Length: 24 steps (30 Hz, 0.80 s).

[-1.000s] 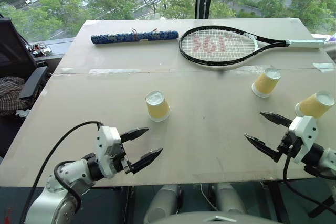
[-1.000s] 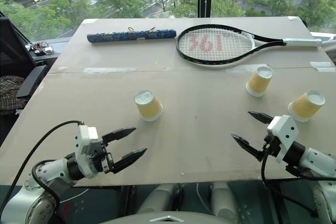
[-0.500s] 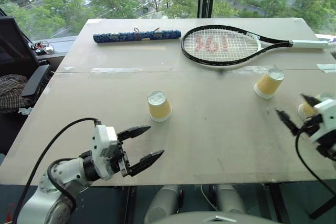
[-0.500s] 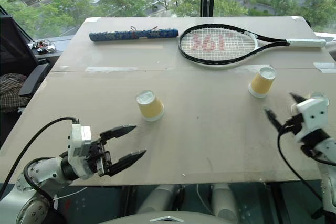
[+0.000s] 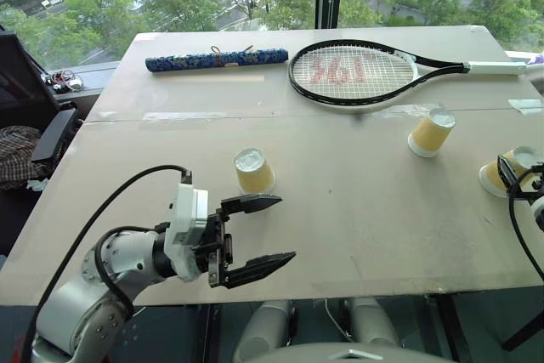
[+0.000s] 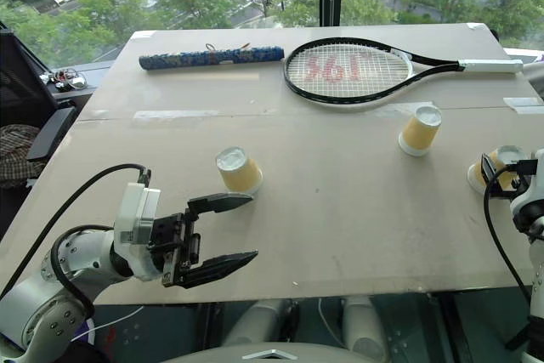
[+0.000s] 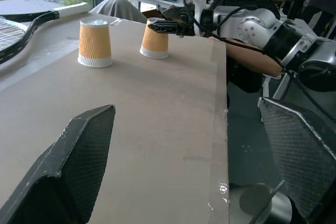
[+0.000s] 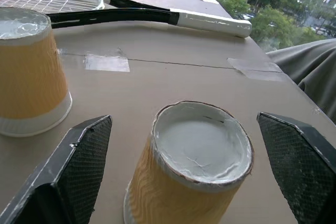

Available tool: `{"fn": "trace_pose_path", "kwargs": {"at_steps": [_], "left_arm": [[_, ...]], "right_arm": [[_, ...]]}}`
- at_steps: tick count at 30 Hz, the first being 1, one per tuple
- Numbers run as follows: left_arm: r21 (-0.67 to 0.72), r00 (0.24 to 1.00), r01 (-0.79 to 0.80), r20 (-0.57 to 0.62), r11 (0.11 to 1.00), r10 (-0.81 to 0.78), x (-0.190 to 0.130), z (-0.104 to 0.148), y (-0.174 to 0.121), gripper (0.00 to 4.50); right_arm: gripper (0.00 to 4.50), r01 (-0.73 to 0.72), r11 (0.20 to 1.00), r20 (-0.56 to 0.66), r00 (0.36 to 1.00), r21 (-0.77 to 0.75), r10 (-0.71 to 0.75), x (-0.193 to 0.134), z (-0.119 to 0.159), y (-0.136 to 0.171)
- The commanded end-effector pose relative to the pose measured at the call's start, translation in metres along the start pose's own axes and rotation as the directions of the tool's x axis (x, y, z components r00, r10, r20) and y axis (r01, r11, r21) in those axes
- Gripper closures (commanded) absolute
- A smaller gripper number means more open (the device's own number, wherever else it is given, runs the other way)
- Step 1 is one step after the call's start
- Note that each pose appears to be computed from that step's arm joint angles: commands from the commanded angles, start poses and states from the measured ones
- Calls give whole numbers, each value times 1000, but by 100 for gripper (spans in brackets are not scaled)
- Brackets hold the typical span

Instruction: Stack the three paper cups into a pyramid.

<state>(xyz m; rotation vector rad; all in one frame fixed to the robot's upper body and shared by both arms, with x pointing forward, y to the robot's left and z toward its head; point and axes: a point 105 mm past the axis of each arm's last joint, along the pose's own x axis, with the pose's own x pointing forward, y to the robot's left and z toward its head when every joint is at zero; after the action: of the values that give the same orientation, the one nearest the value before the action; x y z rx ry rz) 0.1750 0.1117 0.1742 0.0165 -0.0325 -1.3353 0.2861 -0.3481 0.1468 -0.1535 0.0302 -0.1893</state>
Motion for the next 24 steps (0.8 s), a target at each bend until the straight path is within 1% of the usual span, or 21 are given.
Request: {"fn": "trace_pose_path", "kwargs": {"at_steps": [1,5,8,9,12,13,14,15,16,17,20,21,22,24], "left_arm": [[25,999,41,21,999,-41,7,11,-19,0],[39,997,56,48,998,-58,12,18,-35,0],[41,997,54,57,998,-57,13,20,-36,0],[44,997,54,60,998,-57,14,20,-36,0],[42,997,53,62,998,-56,17,21,-37,0],[41,997,52,61,998,-54,18,20,-38,0],[38,997,44,58,998,-47,19,19,-38,0],[36,998,31,57,999,-33,19,18,-37,0],[31,998,15,56,999,-17,18,17,-36,0],[44,999,-26,47,999,24,17,15,-33,0],[62,992,-125,11,990,124,7,5,-21,0],[48,988,-155,19,987,154,4,4,-17,0],[6,983,-173,54,985,173,1,5,-11,0],[-1,981,-189,44,982,189,-7,-1,5,0]], "right_arm": [[13,68,996,-8,998,57,-68,0,3,-13],[13,69,994,-47,997,83,-66,4,-2,-13],[13,74,993,-64,996,92,-68,7,-6,-14],[35,71,993,-66,996,89,-65,8,-6,-14],[126,68,994,-69,996,86,-62,10,-7,-14],[184,67,994,-69,996,83,-61,10,-7,-14],[220,62,995,-66,996,73,-57,10,-6,-14],[237,54,996,-62,997,64,-51,10,-5,-14],[237,43,997,-54,998,59,-40,9,-2,-13],[237,7,998,-34,999,58,-6,8,3,-10],[237,-192,978,50,981,79,189,-2,25,10],[237,-293,954,81,954,66,287,-8,35,22],[237,-381,923,99,922,50,375,-15,42,34],[237,-565,825,113,821,18,559,-32,53,64]]}}
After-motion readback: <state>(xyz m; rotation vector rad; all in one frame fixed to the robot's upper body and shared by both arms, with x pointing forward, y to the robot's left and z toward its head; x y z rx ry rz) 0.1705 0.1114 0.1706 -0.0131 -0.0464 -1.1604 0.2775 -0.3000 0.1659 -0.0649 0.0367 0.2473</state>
